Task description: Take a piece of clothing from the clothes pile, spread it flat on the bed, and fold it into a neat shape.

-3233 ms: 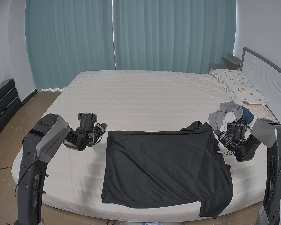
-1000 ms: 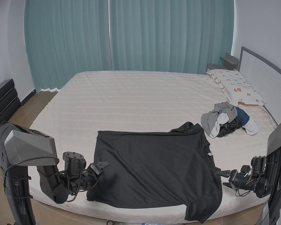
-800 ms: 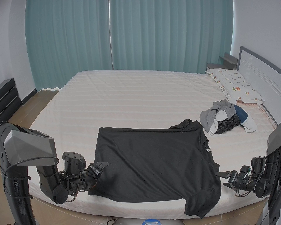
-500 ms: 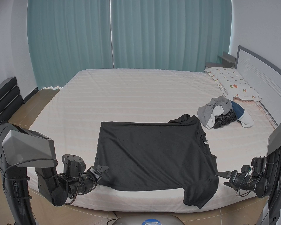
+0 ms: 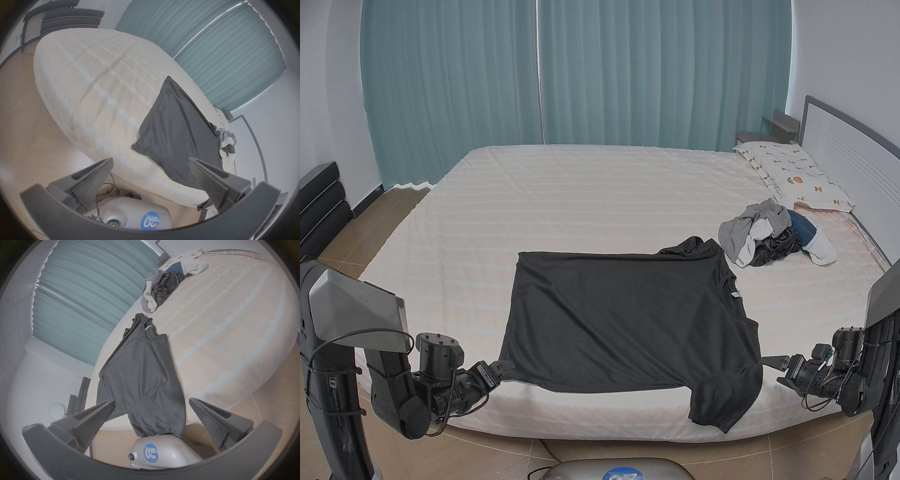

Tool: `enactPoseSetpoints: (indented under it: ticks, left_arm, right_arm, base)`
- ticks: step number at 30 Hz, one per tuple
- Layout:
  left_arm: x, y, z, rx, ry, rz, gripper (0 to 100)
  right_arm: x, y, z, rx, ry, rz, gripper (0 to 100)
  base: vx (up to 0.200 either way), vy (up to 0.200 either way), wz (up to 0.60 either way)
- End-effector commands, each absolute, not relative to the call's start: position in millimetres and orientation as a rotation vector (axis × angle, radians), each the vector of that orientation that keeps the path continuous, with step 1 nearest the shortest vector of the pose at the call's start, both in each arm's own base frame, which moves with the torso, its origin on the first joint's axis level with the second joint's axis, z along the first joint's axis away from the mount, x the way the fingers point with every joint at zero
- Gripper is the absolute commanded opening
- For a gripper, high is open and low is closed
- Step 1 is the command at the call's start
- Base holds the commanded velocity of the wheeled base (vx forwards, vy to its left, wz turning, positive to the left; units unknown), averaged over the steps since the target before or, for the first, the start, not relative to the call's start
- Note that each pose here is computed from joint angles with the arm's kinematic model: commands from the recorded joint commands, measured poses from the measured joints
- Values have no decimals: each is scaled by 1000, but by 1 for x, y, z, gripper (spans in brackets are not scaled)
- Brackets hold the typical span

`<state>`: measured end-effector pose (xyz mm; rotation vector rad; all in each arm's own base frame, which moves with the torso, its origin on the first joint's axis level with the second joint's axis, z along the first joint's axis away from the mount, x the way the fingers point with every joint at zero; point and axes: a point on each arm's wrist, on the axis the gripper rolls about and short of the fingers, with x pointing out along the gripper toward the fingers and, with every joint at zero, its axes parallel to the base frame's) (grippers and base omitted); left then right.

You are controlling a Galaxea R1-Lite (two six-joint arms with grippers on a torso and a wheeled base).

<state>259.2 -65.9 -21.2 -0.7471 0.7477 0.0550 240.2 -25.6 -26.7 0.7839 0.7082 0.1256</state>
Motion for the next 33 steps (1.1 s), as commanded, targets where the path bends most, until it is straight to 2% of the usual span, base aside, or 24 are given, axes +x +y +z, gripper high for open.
enactPoseSetpoints:
  ticks: [1, 6, 17, 33]
  left_arm:
    - [271, -68, -43, -689, 760, 48, 100]
    - [279, -76, -45, -677, 740, 17, 100]
    - [286, -80, -49, -656, 723, 19, 100]
    - [302, -84, -58, -580, 700, -16, 100]
  right_arm:
    - [242, -28, -32, 775, 709, 118, 100]
    - [254, -34, -39, 715, 680, 129, 100]
    - [263, -34, -59, 732, 712, 136, 100]
    - [264, -32, -60, 734, 714, 135, 100]
  base:
    - [0, 0, 0]
    - [0, 0, 0]
    - [0, 0, 0]
    - [0, 0, 0]
